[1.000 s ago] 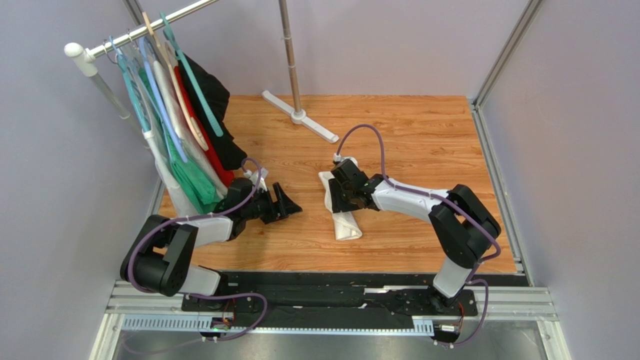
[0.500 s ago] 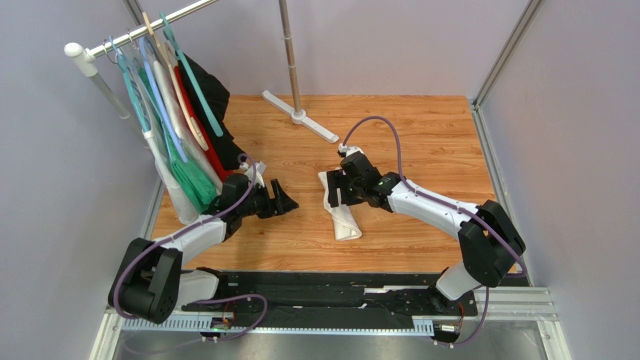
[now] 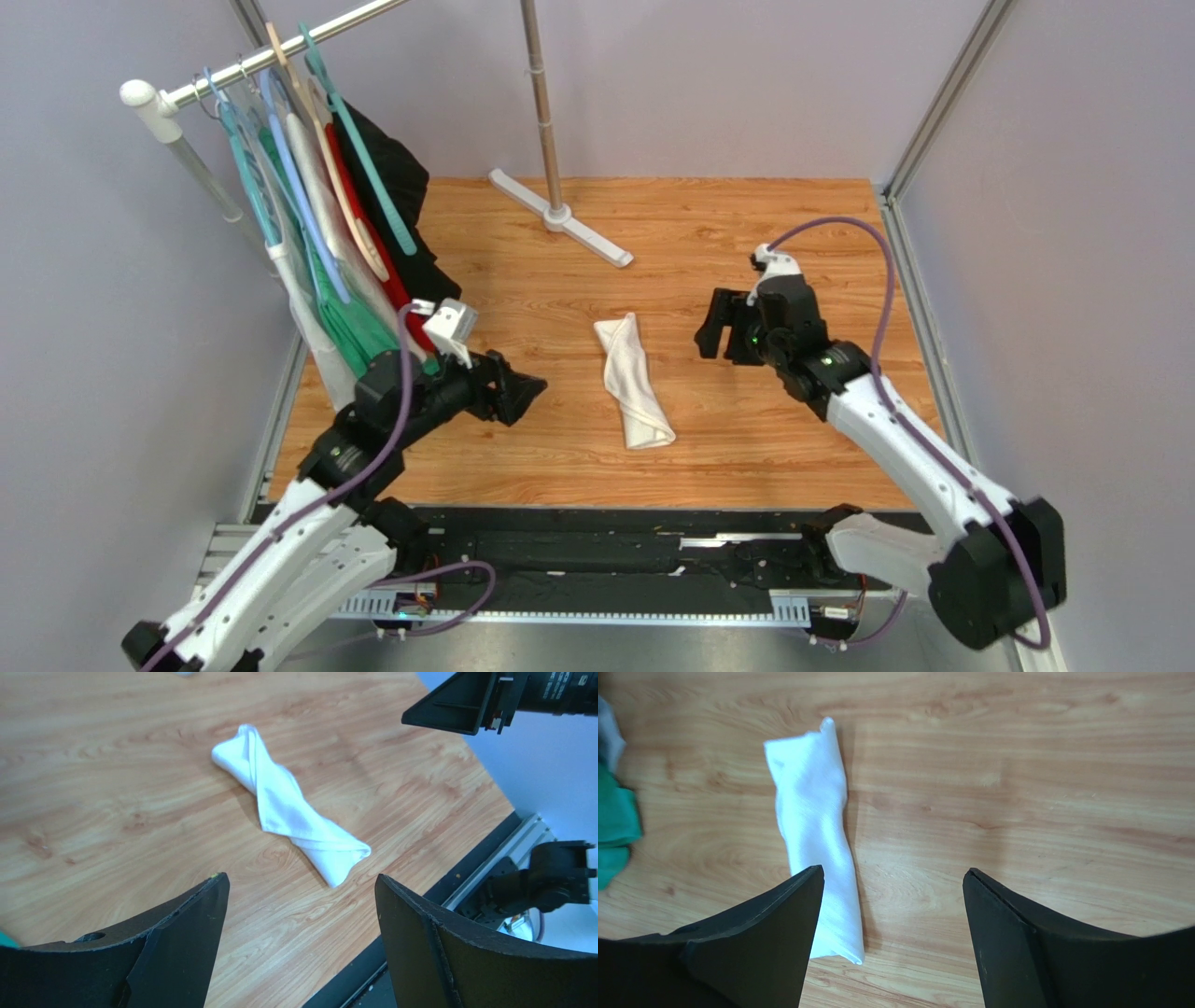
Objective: Fold the napkin, place the utensils inside, and roll it up
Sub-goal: Roll the napkin with the utensil
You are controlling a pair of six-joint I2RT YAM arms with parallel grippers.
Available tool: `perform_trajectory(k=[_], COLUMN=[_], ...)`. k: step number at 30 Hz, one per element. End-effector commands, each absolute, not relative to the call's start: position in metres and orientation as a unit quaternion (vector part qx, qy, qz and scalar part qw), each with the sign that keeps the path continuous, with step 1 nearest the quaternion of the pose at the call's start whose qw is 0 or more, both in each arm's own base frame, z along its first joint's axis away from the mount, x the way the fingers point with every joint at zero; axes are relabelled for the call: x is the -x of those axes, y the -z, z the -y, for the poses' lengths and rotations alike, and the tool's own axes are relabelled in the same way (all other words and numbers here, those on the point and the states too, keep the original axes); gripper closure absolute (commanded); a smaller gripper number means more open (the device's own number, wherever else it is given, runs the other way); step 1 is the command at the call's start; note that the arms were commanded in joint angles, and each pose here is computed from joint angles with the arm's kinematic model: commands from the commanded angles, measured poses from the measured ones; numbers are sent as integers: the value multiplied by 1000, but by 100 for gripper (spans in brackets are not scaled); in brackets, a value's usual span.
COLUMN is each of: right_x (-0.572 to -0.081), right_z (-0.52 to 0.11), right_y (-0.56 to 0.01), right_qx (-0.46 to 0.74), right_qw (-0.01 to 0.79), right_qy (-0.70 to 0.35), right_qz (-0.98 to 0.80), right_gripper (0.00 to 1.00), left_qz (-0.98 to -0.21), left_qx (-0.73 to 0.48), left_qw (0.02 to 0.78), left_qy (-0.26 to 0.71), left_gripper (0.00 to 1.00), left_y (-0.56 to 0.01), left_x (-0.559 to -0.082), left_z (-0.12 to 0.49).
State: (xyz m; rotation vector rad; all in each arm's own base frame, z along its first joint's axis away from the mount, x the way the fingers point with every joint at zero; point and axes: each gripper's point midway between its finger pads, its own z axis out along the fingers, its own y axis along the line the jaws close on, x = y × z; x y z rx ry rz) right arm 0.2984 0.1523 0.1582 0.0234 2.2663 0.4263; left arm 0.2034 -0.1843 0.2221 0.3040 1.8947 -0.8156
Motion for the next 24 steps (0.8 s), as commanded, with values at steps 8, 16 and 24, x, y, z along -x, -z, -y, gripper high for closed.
perform_trajectory(k=[8, 16, 24], right_x=[-254, -244, -244], right_z=[-111, -98, -94], right_y=[-225, -222, -222], right_qx=[-17, -10, -3], right_qw=[519, 536, 541], right_qy=[-170, -152, -141], right_qz=[-837, -830, -829], right_gripper=[23, 23, 23], left_qz=[-752, -720, -721], left_qx=[-161, -130, -115], left_qw=[555, 603, 610], left_qy=[318, 318, 307], left_gripper=[9, 7, 4], left_y=[-276, -290, -290], left_x=[-135, -128, -131], left_z=[133, 116, 110])
